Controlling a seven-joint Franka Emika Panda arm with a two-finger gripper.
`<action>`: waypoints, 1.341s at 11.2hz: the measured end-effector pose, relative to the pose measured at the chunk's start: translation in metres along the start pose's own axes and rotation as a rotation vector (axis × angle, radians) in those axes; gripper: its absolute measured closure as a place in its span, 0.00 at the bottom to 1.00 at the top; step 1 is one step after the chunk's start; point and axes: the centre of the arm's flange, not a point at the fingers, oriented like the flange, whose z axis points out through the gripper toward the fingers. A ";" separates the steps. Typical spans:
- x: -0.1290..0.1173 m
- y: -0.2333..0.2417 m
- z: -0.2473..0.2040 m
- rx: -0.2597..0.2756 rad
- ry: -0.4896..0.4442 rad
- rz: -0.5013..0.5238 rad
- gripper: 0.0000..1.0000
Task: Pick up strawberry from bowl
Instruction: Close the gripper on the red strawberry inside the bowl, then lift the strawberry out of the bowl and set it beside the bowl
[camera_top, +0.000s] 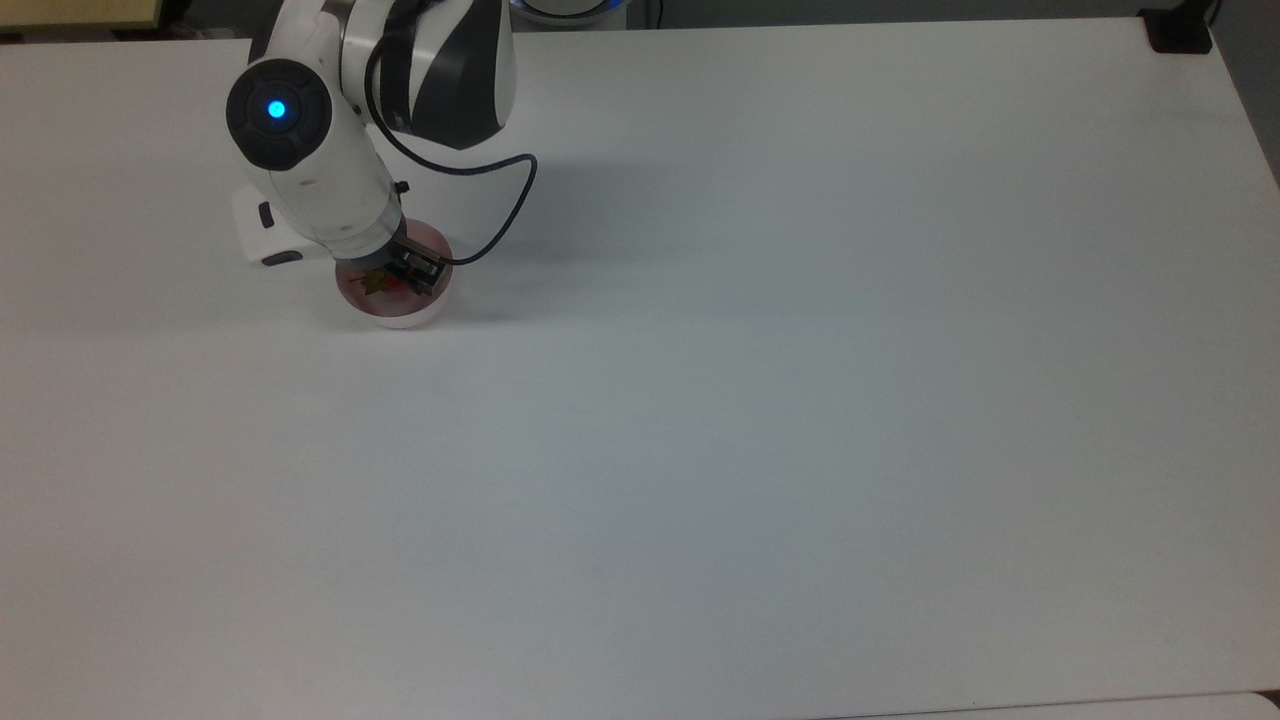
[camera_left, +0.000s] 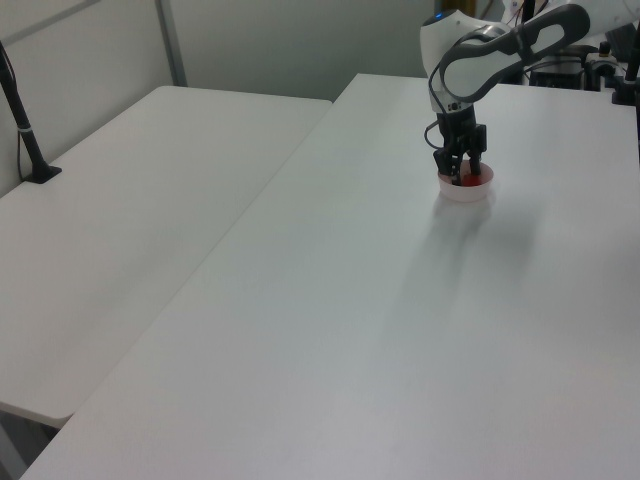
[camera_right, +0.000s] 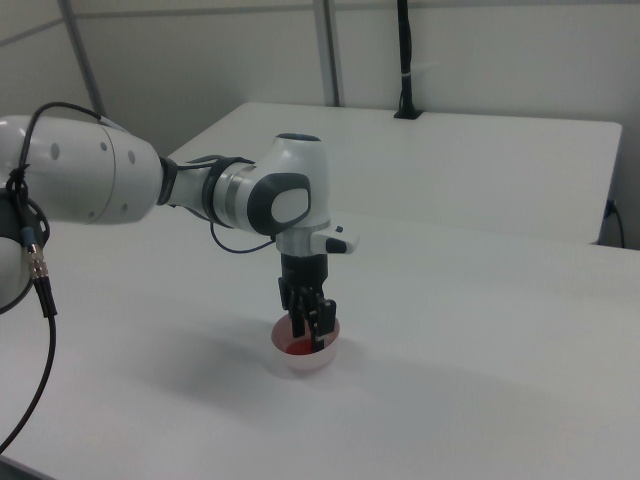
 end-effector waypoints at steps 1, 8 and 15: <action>0.001 0.000 0.003 -0.001 -0.002 0.000 0.35; 0.000 -0.010 0.014 -0.003 -0.020 -0.015 0.27; 0.000 -0.008 0.006 -0.003 -0.022 -0.012 0.55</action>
